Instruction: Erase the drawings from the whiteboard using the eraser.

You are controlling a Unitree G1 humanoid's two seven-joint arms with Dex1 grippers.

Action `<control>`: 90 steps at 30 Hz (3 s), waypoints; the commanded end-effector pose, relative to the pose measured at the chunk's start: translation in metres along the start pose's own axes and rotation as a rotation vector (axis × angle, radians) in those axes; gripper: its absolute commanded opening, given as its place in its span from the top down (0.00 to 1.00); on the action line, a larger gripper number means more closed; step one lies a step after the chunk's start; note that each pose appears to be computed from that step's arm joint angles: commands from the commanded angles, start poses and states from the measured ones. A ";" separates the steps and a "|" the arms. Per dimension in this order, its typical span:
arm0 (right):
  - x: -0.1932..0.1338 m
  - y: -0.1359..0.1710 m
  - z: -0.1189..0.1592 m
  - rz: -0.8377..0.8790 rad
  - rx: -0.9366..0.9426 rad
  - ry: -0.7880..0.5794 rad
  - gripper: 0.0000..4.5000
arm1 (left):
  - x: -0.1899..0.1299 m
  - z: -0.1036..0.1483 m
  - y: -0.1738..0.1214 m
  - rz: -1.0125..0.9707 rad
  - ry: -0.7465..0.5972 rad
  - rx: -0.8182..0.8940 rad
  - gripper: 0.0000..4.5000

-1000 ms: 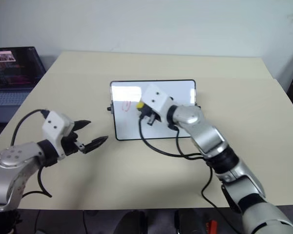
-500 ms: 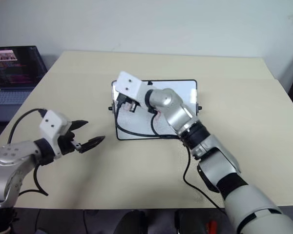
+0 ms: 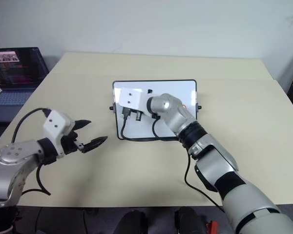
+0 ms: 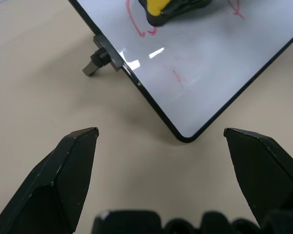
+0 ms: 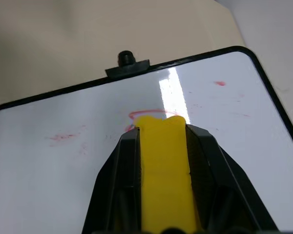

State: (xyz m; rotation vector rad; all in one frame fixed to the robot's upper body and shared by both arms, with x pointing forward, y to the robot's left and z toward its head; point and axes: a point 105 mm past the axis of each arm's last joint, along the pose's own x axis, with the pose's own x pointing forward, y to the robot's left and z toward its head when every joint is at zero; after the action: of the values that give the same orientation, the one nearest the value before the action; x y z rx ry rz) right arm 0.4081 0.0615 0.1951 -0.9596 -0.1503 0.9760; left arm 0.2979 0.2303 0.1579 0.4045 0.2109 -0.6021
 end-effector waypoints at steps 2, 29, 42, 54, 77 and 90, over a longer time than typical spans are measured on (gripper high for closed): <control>-0.007 -0.034 0.010 -0.144 -0.032 -0.021 0.78 | 0.001 0.010 -0.002 -0.009 -0.036 0.035 0.00; 0.000 0.016 -0.003 0.084 -0.045 0.014 0.78 | 0.008 0.010 -0.007 -0.043 -0.048 0.036 0.00; 0.000 -0.021 0.017 -0.132 -0.082 -0.055 0.78 | 0.010 0.011 -0.009 -0.051 -0.054 0.039 0.00; 0.002 -0.004 0.017 -0.077 -0.116 -0.058 0.78 | 0.013 0.012 -0.012 -0.065 -0.058 0.036 0.00; 0.011 -0.005 0.033 -0.136 -0.102 -0.113 0.78 | 0.012 0.011 -0.011 -0.059 -0.056 0.039 0.00; 0.017 0.037 0.010 0.120 -0.064 -0.029 0.78 | 0.010 0.011 -0.010 -0.053 -0.056 0.040 0.00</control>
State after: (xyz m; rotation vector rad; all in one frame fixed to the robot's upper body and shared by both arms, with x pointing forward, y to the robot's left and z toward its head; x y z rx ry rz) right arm 0.3901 0.0896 0.1696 -1.0057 -0.1629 1.0909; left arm 0.3022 0.2136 0.1483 0.3881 0.2058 -0.6752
